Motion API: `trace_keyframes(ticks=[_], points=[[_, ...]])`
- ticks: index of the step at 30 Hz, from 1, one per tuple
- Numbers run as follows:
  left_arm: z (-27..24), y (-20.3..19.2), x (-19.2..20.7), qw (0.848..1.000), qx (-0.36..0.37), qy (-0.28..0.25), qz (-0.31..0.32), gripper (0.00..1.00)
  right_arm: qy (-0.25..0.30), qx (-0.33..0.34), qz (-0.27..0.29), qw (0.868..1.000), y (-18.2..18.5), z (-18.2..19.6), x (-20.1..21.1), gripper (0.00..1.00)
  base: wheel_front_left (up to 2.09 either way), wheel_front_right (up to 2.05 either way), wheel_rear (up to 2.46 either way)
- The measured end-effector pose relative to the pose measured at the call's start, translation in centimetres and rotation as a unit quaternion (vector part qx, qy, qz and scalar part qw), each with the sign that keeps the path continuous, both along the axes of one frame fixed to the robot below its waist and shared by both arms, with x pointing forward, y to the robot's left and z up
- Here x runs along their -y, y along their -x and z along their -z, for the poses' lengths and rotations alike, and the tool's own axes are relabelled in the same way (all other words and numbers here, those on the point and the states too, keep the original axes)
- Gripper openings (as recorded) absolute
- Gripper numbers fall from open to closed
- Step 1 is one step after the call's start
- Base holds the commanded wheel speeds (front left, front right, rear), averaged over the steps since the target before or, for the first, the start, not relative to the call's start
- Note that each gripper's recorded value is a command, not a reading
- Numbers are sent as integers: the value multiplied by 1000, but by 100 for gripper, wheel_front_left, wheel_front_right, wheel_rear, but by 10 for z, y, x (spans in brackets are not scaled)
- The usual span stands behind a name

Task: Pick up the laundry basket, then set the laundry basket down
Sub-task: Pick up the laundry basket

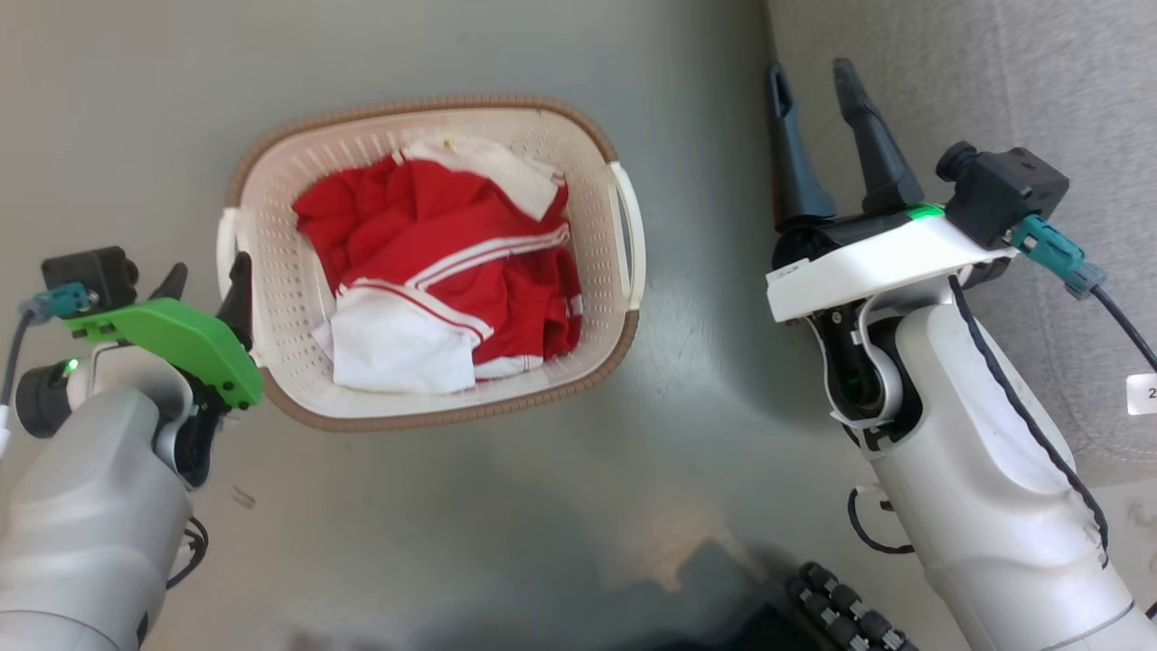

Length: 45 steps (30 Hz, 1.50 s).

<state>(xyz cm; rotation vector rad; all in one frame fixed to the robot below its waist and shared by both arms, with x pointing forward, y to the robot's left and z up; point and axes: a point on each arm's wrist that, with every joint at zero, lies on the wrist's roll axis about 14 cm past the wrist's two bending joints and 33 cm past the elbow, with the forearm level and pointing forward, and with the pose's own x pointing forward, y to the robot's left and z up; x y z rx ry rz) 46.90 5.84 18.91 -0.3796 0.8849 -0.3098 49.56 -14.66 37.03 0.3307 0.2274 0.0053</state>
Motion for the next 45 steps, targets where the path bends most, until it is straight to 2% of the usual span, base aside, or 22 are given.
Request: trace_keyframes(ticks=[13,17,28,33,40,45], points=[[-84,-15,10,994,106,11,37,100,-2,58,3,998,10,-58,6,100,0,0,0],[-128,-38,4,987,160,32,9,100,-5,74,10,997,16,-75,10,100,0,0,0],[-223,-39,-2,961,271,62,-8,100,14,103,9,995,45,-104,13,100,0,0,0],[-258,-30,-20,946,319,49,-18,100,17,121,7,992,57,-120,13,100,0,0,0],[-285,1,-42,932,359,27,-40,100,23,141,0,990,81,-135,8,100,0,0,0],[-322,10,-53,910,410,25,-65,100,31,170,10,985,91,-155,16,100,0,0,0]])
